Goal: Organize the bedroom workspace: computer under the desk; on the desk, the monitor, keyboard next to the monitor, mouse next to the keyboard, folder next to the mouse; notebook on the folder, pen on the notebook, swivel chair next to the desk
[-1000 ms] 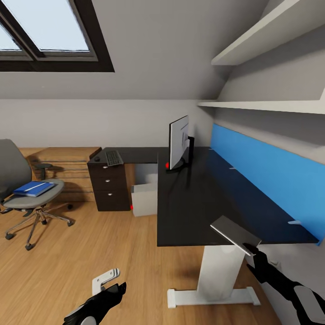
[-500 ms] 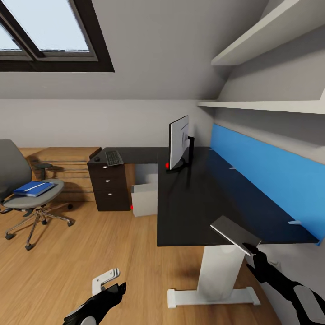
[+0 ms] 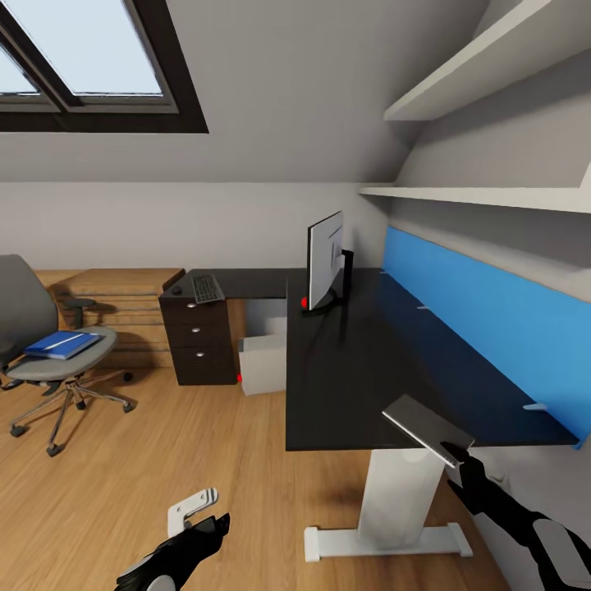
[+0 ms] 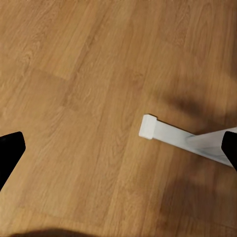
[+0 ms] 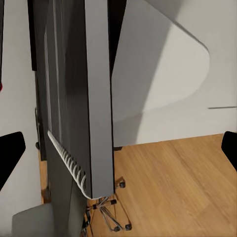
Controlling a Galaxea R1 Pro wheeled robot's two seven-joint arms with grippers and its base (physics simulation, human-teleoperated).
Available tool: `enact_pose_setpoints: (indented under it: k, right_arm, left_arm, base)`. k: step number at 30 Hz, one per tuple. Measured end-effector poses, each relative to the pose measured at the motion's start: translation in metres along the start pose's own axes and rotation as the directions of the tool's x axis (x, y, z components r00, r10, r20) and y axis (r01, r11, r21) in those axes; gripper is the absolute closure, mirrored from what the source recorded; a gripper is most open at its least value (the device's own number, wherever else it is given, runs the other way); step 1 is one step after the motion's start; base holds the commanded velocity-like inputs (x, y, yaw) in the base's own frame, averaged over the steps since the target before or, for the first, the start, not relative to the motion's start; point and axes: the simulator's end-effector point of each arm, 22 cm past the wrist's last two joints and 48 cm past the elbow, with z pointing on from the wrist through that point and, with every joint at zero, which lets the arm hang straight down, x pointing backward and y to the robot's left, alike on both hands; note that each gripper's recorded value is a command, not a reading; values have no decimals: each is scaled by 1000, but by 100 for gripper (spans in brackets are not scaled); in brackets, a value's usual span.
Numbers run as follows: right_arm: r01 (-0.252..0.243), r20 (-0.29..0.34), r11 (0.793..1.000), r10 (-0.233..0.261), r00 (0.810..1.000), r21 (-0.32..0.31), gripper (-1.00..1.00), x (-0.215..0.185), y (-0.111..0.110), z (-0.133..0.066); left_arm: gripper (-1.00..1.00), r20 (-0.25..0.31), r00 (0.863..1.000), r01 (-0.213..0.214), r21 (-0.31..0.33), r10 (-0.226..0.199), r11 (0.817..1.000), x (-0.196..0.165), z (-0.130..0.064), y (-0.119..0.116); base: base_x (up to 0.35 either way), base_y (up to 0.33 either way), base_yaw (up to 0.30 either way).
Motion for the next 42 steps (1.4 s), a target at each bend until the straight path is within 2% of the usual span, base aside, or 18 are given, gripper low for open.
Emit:
enact_pose_setpoints:
  k: [11,12,31,42]
  right_arm:
    - [0,0,1000,0,1000,0,-100,0,3,-1]
    - [0,0,1000,0,1000,0,100,0,3,-1]
    - [-4,0,1000,4,1000,-5,100,0,5,-1]
    - [7,-1,1000,-7,1000,-5,100,-2,26,-6]
  left_arm:
    - [-100,-1,1000,0,1,0,1000,-2,-3,-2]
    - [-100,-1,1000,0,1,0,1000,-2,-3,-2]
    - [-100,-6,1000,-1,1,1,1000,0,-2,-2]
    - [-100,-5,1000,-1,1,1,1000,-13,-16,-8]
  base:
    - [0,0,0]
    - [0,0,0]
    - [0,0,0]
    - [0,0,0]
